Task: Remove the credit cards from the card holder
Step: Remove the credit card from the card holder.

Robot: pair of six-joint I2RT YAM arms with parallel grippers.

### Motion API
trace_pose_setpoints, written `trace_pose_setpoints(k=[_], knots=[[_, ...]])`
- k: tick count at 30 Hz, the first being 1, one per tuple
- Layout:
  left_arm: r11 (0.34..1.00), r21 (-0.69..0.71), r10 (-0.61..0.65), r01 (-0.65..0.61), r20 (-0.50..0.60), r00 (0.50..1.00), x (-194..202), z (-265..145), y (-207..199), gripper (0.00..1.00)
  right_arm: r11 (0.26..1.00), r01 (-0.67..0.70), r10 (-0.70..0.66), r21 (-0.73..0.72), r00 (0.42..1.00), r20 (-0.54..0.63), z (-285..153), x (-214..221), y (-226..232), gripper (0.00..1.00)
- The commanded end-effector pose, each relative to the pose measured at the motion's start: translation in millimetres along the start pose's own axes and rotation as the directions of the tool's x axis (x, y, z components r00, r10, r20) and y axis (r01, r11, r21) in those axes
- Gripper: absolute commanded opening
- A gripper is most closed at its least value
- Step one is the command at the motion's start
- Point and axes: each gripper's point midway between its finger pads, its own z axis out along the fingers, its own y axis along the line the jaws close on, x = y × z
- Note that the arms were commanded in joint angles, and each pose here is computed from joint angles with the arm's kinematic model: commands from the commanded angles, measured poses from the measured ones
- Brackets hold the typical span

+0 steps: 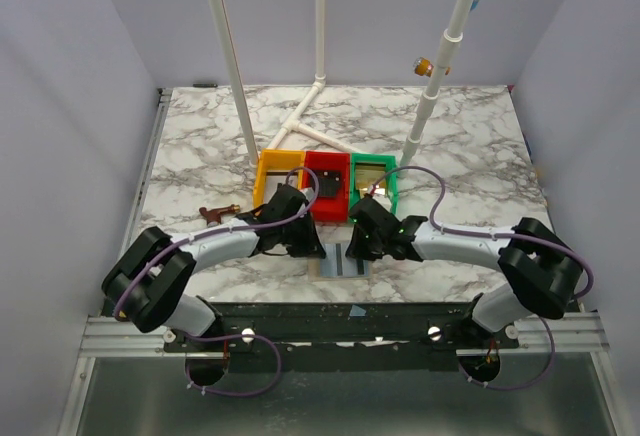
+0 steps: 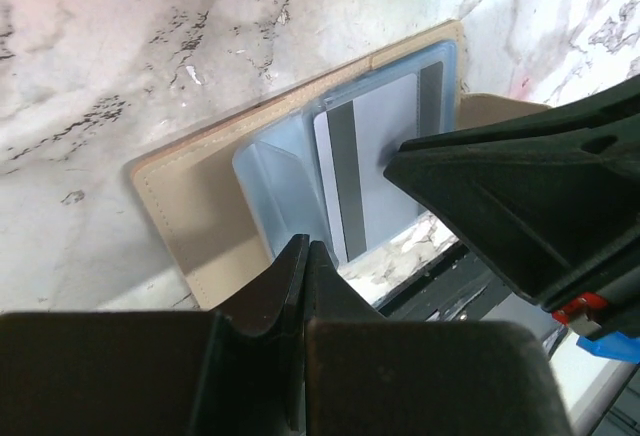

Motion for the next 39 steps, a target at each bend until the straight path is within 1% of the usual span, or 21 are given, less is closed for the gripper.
trace_pose_setpoints(k=[1, 6, 13, 17, 21, 27, 30, 35, 39], knots=[[1.0, -0.007, 0.018, -0.018, 0.03, 0.999, -3.1, -11.3, 2.4, 0.0, 0.999, 0.016, -0.016, -0.029, 0.999, -0.029, 3.9, 6.0, 7.5, 0.15], [1.0, 0.013, 0.026, -0.027, 0.056, 0.998, -7.2, -25.8, -7.1, 0.0, 0.998, 0.029, -0.03, -0.048, 0.999, -0.025, 3.0, 3.5, 15.7, 0.15], [0.996, 0.074, 0.052, -0.058, 0.086, 0.995, -17.5, -46.4, -33.8, 0.0, 0.998, 0.022, -0.023, -0.058, 0.999, -0.026, 3.1, 4.1, 17.5, 0.15], [0.993, 0.103, 0.054, -0.061, 0.065, 0.996, -20.7, -39.5, -44.0, 0.0, 0.999, 0.007, -0.008, -0.045, 1.0, -0.014, -0.3, 2.6, 13.9, 0.15], [0.99, 0.13, 0.044, -0.047, 0.025, 0.999, -19.8, -22.4, -50.6, 0.0, 1.0, -0.004, 0.004, -0.017, 1.0, 0.004, -3.6, 0.3, 7.7, 0.15], [0.991, 0.137, 0.006, -0.002, -0.031, 1.0, -11.1, 2.6, -41.1, 0.0, 1.0, -0.002, 0.002, 0.027, 1.0, 0.017, -6.5, -1.7, -1.8, 0.15], [0.993, 0.121, -0.012, 0.018, -0.056, 0.998, -1.2, 10.9, -27.8, 0.03, 0.999, 0.002, -0.003, 0.051, 1.0, 0.023, -7.6, -1.6, -8.2, 0.15], [0.994, 0.103, -0.041, 0.048, -0.065, 0.997, 7.0, 18.4, -10.4, 0.04, 0.998, 0.013, -0.014, 0.069, 1.0, 0.015, -7.4, 1.2, -14.1, 0.14], [0.994, 0.09, -0.06, 0.066, -0.064, 0.996, 10.5, 19.7, 2.0, 0.08, 0.997, 0.019, -0.019, 0.079, 1.0, 0.0, -4.7, 5.4, -18.0, 0.14]])
